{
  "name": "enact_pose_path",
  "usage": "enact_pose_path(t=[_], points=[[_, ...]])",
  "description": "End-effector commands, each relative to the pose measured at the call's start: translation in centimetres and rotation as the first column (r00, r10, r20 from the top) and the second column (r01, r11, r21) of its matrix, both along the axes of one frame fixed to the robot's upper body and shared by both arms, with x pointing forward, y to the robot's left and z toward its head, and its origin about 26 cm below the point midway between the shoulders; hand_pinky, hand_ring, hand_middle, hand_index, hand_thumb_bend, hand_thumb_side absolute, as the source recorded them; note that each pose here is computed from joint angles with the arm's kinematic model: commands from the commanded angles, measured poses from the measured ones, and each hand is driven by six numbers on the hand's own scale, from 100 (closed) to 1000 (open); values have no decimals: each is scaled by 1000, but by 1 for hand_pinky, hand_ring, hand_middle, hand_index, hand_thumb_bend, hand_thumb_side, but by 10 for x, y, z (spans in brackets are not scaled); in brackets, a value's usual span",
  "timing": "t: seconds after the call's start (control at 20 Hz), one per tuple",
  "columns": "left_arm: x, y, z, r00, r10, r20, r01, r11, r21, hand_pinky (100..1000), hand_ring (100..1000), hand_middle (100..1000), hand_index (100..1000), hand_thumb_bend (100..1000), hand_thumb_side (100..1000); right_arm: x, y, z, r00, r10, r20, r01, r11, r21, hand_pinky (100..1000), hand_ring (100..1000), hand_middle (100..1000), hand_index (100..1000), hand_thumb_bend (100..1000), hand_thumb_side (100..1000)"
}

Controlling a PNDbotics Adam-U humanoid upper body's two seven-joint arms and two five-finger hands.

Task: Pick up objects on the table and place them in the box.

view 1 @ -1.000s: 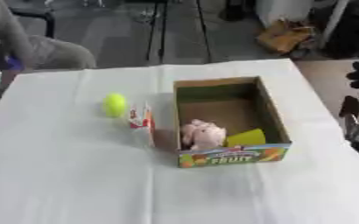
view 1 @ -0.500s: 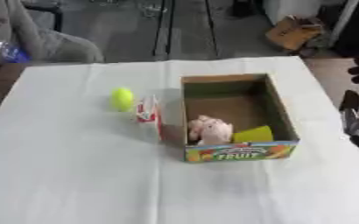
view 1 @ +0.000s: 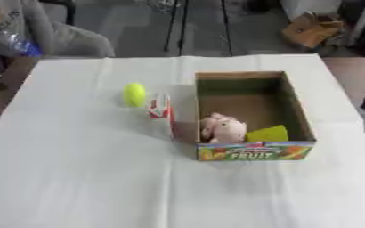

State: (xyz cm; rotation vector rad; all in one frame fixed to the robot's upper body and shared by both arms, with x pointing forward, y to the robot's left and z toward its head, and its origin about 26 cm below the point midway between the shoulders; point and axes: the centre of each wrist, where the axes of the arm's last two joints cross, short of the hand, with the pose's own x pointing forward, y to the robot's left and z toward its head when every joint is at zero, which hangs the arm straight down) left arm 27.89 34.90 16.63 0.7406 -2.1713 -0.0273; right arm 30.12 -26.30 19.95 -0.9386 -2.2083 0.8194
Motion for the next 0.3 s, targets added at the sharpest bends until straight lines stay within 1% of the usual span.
enact_pose_path(t=[0.05, 0.25, 0.3], points=[[-2, 0, 9, 1000, 0, 23, -1, 1000, 26, 616, 738, 759, 838, 489, 831, -3, -1, 9, 999, -4, 40, 4, 1000, -8, 630, 731, 746, 925, 100, 373], [-2, -1, 9, 1000, -7, 18, 6, 999, 33, 617, 740, 761, 839, 488, 833, -3, -2, 8, 999, -5, 42, 5, 1000, -6, 630, 731, 746, 925, 100, 374], [-2, -1, 9, 1000, -7, 17, 6, 999, 34, 617, 740, 760, 839, 491, 828, -3, -2, 8, 999, -6, 42, 6, 1000, -6, 630, 731, 746, 925, 100, 361]])
